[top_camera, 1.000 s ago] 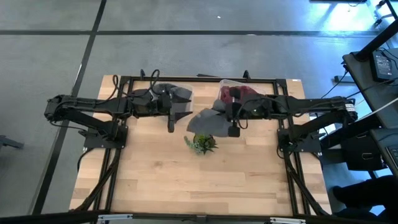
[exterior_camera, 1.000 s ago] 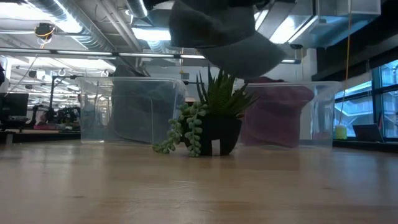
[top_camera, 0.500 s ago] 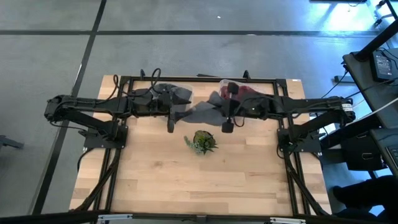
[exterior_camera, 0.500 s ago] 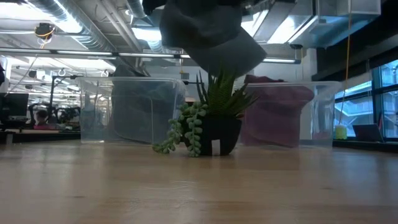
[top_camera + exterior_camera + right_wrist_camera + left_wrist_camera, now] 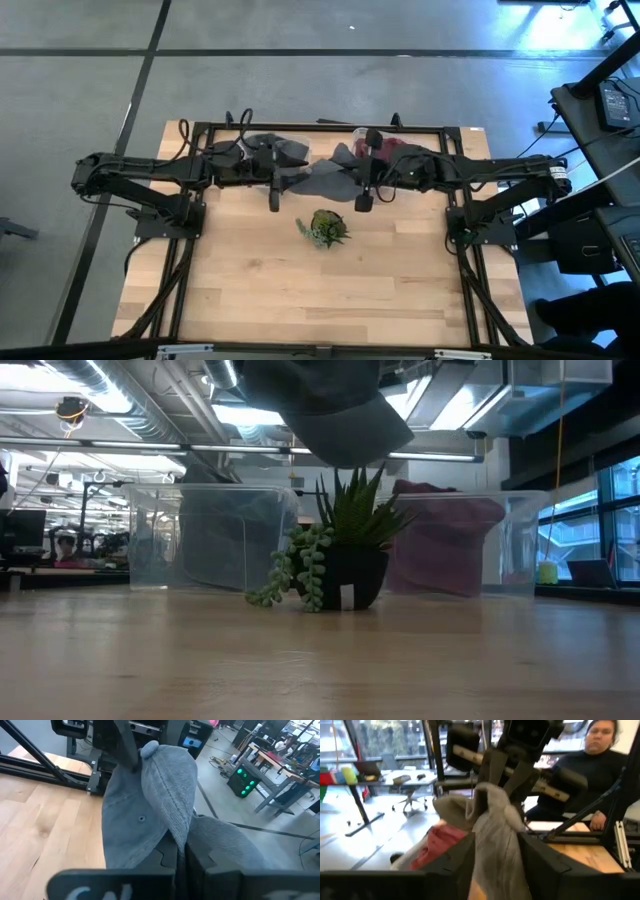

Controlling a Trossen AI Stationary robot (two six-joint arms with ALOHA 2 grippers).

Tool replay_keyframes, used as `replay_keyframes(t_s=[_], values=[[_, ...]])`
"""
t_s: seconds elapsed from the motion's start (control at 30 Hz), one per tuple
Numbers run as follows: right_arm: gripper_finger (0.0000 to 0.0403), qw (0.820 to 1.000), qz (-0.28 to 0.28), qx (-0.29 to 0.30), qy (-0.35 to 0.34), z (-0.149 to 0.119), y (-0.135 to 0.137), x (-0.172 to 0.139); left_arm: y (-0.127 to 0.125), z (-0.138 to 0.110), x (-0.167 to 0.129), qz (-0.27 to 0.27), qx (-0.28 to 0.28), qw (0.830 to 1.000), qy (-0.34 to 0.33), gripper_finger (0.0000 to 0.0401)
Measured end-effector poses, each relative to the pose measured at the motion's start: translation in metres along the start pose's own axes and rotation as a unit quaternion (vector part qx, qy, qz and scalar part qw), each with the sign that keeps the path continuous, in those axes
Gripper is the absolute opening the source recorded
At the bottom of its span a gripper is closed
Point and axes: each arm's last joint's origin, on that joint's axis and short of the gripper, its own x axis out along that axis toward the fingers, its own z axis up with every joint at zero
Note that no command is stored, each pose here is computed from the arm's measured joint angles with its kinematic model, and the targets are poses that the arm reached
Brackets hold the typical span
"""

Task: Pick & Place hat
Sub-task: Put the gray cap into the left transparent bin

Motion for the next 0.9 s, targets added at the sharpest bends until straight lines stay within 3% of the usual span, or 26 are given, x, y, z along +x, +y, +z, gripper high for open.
replay_keyframes(t_s=[0.27,0.47,0.63,0.9], values=[[0.0012,1.0,0.002,-0.002,0.005,-0.002,0.002,0.004,-0.002,0.001,0.0,-0.029,0.079,0.996,-0.008,0.0014],[0.0038,1.0,0.005,-0.019,0.012,-0.003,0.003,0.003,0.0,0.001,-0.001,-0.013,0.109,0.994,-0.007,0.0006],[0.0096,0.999,0.007,-0.03,0.028,-0.004,-0.001,-0.008,0.009,0.005,-0.005,-0.002,0.147,0.989,-0.013,0.0005],[0.0199,0.991,-0.097,-0.026,0.09,-0.009,-0.013,-0.028,0.035,0.043,-0.021,0.03,0.231,0.971,0.048,0.0004]])
